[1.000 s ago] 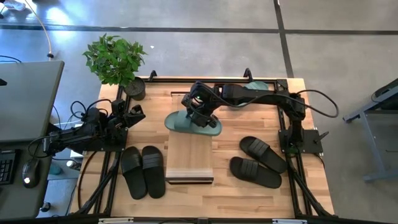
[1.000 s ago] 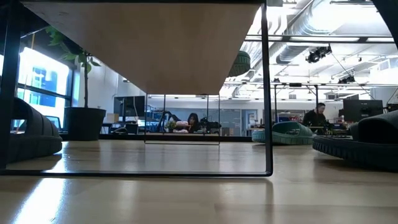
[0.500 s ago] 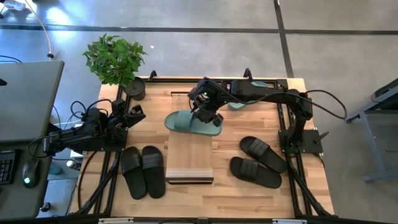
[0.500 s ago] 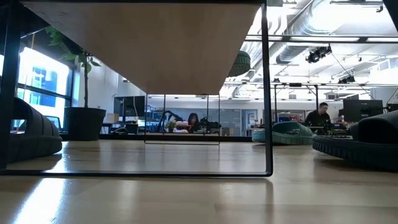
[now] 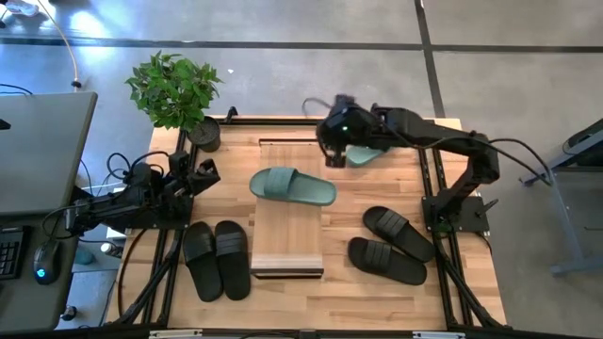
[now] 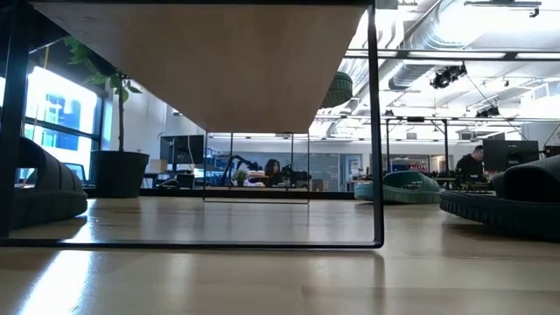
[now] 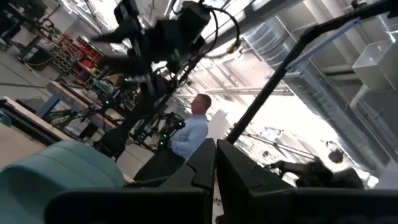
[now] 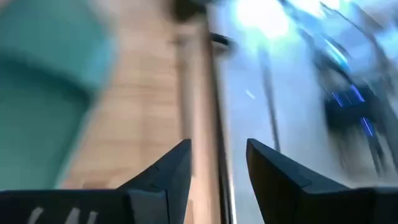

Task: Pick and place slides into the shelf
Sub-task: Put the green slipper on the shelf

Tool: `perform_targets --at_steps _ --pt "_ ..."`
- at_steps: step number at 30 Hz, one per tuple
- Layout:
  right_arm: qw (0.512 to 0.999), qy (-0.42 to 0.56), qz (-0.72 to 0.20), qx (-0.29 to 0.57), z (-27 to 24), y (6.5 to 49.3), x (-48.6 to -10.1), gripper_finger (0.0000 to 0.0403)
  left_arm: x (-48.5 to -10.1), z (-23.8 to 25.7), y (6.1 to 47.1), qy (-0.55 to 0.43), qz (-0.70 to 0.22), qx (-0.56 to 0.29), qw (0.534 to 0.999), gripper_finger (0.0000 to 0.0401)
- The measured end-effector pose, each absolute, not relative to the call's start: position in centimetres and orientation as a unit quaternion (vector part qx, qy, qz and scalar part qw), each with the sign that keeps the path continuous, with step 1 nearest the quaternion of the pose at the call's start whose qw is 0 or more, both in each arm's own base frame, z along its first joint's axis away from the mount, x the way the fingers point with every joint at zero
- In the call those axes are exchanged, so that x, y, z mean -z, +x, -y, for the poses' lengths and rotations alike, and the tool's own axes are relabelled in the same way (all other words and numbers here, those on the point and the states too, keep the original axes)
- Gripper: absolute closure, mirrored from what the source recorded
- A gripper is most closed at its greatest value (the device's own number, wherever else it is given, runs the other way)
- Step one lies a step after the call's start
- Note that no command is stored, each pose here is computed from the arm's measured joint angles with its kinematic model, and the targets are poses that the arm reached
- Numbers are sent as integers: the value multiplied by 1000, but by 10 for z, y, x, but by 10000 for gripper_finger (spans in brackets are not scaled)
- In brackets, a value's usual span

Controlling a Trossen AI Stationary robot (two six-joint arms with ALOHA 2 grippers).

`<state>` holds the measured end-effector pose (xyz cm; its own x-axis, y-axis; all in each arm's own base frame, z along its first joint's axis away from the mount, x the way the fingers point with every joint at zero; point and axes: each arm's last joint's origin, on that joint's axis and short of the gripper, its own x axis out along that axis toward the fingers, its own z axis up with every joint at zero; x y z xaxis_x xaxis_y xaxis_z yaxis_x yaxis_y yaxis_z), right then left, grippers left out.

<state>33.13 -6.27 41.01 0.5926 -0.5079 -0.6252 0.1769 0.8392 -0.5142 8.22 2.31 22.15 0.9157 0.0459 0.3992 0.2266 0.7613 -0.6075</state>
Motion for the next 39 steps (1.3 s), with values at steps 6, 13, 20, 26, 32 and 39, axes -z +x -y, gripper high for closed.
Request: perform_targets --at_steps 6,13,20,26,32,39 --pt "827 -44 -399 394 77 302 -413 258 -221 -21 82 -336 183 79 921 396" --pt "696 110 -484 519 113 270 -385 258 -221 -20 82 -339 178 90 919 396" --pt "637 114 -543 535 154 279 -355 258 -222 -21 82 -336 184 86 920 396" --pt "593 89 -620 505 180 297 -315 258 -223 -20 82 -337 183 93 919 396" --pt "529 41 -659 533 206 305 -277 258 -222 -20 82 -337 182 94 919 396" --pt "499 76 -678 534 220 304 -251 258 -222 -20 82 -335 179 99 920 396"
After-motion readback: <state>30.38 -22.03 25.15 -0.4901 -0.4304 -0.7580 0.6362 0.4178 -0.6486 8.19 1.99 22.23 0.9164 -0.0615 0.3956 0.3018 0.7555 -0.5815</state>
